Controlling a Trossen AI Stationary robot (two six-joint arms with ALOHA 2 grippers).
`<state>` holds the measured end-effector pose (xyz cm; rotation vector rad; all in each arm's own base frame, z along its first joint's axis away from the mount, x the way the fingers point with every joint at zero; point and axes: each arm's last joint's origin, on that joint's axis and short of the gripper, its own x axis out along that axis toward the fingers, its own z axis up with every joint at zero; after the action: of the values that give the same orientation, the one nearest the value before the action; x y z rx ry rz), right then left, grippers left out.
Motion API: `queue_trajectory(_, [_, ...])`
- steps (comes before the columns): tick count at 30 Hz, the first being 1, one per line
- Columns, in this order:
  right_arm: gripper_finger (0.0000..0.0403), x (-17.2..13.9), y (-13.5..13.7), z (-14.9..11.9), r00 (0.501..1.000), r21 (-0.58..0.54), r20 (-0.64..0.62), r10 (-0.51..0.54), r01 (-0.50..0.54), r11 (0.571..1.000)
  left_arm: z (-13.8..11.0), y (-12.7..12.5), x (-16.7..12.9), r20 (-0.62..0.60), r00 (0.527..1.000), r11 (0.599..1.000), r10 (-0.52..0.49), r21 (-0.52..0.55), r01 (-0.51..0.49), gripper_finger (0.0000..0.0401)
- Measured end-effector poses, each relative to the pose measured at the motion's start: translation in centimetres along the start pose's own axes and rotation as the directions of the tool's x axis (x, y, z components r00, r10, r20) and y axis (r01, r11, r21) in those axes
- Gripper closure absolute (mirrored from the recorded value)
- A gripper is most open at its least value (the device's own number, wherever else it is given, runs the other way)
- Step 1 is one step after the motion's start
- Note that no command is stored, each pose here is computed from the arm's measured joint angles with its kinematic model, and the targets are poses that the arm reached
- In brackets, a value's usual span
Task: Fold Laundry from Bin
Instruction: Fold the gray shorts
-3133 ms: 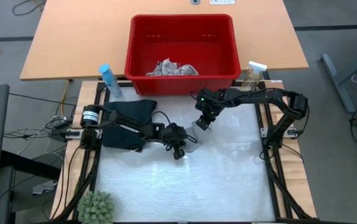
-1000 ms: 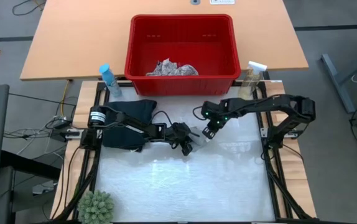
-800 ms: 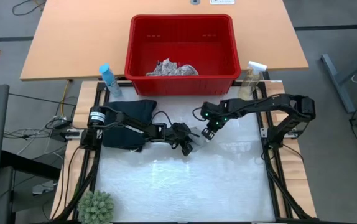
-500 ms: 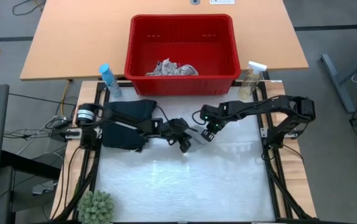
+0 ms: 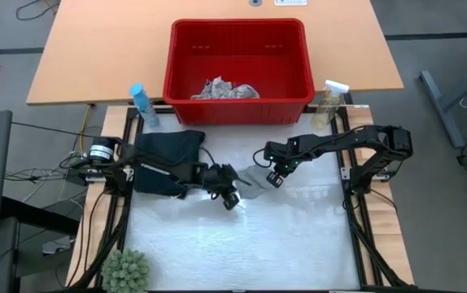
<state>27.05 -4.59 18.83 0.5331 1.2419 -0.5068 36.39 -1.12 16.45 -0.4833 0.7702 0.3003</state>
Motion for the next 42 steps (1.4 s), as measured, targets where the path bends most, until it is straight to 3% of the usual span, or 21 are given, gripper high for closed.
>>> queue_trajectory(10, [0.0381,1.1,-0.1,-0.1,0.996,0.035,0.037,0.08,-0.081,0.996,-2.9,-0.9,3.5,-0.053,0.998,0.999,-0.03,-0.013,0.029,0.0401])
queue_trajectory(18, [0.0383,1.0,0.6,0.4,0.98,0.01,0.067,0.188,-0.19,0.982,-2.7,-0.9,4.4,0.003,0.999,0.998,-0.053,-0.027,0.053,0.0401])
queue_trajectory(23, [0.0383,0.6,1.6,0.6,0.951,-0.092,0.06,0.302,-0.296,0.951,-2.6,-1.0,4.5,0.022,0.999,0.998,-0.045,-0.032,0.046,0.0401])
queue_trajectory(30, [0.0383,-0.6,3.9,0.7,0.923,-0.272,0.067,0.379,-0.349,0.897,-2.2,-0.9,4.6,0.077,0.996,0.997,-0.032,-0.063,0.037,0.0401])
queue_trajectory(34, [0.0383,-1.1,4.3,0.3,0.949,-0.268,0.091,0.302,-0.269,0.925,-2.2,-0.9,4.6,0.085,0.996,0.996,-0.023,-0.087,0.031,0.0401])
queue_trajectory(37, [0.0384,-1.4,3.6,-0.1,0.981,-0.148,0.149,0.123,-0.101,0.984,-2.2,-0.9,4.6,0.085,0.996,0.996,-0.022,-0.086,0.029,0.0401])
queue_trajectory(39, [0.0381,-1.3,2.8,-0.3,0.989,-0.097,0.148,0.024,-0.009,0.995,-2.3,-0.9,4.6,0.083,0.996,0.996,-0.018,-0.09,0.026,0.0401])
queue_trajectory(42, [0.0363,-1.3,1.9,0.4,0.987,-0.045,0.158,0.016,-0.009,0.999,-2.2,-0.9,4.6,0.093,0.996,0.995,-0.011,-0.096,0.02,0.0401])
